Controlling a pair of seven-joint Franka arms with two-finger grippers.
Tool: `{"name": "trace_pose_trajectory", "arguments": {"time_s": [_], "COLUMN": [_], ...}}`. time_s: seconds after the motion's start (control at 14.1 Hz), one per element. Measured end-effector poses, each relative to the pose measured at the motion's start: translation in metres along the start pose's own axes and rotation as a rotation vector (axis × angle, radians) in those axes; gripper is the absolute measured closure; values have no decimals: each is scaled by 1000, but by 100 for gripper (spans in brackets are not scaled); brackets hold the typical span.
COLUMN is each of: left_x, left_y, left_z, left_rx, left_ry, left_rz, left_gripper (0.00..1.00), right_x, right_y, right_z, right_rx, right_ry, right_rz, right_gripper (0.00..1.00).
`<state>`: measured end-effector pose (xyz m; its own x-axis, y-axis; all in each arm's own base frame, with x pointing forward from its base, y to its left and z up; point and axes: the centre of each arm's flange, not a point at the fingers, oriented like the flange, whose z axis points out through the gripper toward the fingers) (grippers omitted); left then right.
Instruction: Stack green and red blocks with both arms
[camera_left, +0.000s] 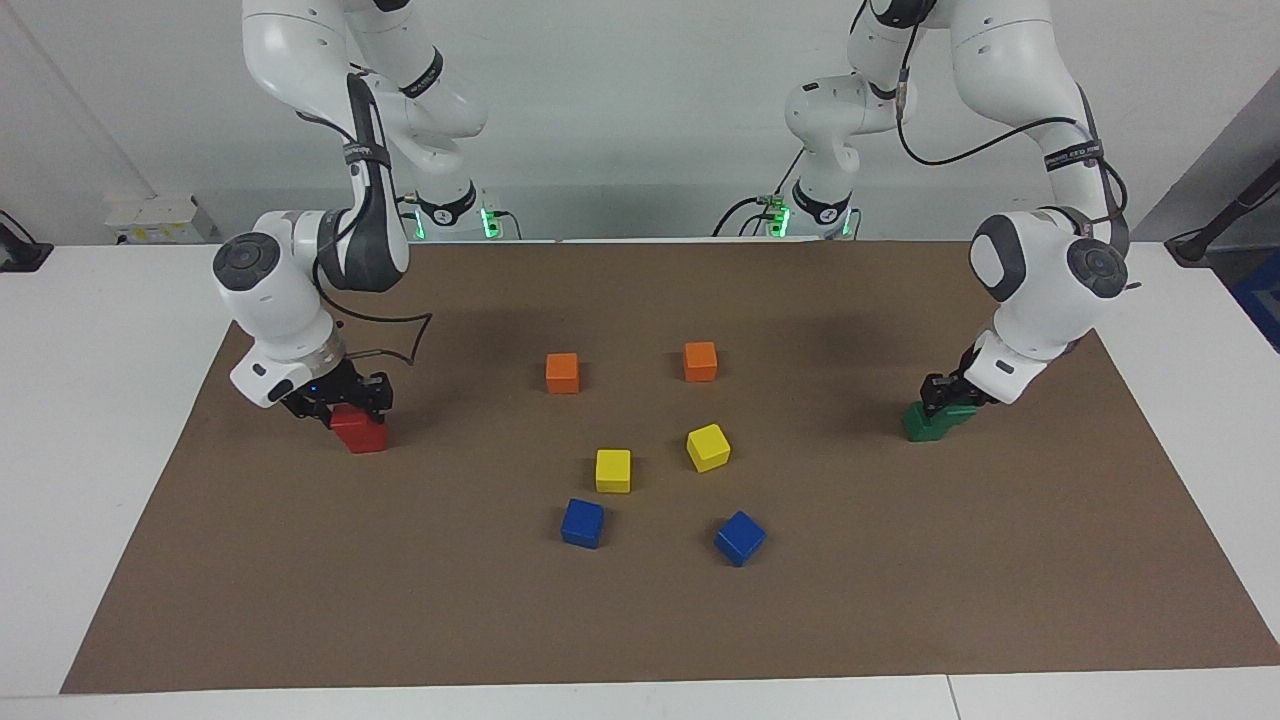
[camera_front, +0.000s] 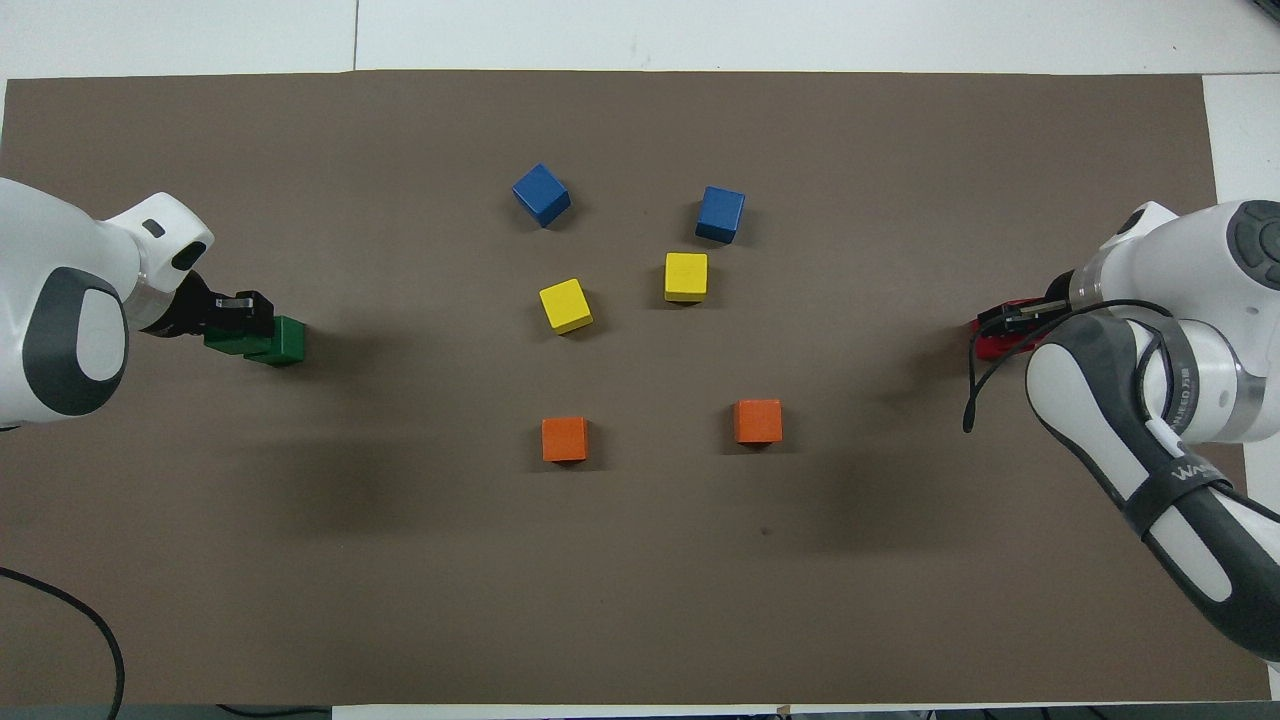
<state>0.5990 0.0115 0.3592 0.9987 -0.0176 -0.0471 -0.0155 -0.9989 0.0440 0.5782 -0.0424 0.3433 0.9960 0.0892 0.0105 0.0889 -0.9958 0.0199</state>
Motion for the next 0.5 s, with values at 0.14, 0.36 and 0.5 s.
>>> {"name": "trace_pose_trajectory", "arguments": {"time_s": [0.14, 0.36, 0.5], "left_x": [0, 1, 1], "left_y": [1, 2, 3], "left_z": [0, 0, 0], "left_rx": [0, -1, -1], "left_ry": [1, 4, 7], "left_rz": [0, 3, 4], "left_gripper": [45, 45, 45], "right_x": [0, 0, 0], "right_y": [0, 0, 0], "right_z": [0, 0, 0], "right_rx": [0, 0, 0], "right_ry": [0, 0, 0], "right_rz": [0, 0, 0], "right_gripper": [0, 0, 1]}}
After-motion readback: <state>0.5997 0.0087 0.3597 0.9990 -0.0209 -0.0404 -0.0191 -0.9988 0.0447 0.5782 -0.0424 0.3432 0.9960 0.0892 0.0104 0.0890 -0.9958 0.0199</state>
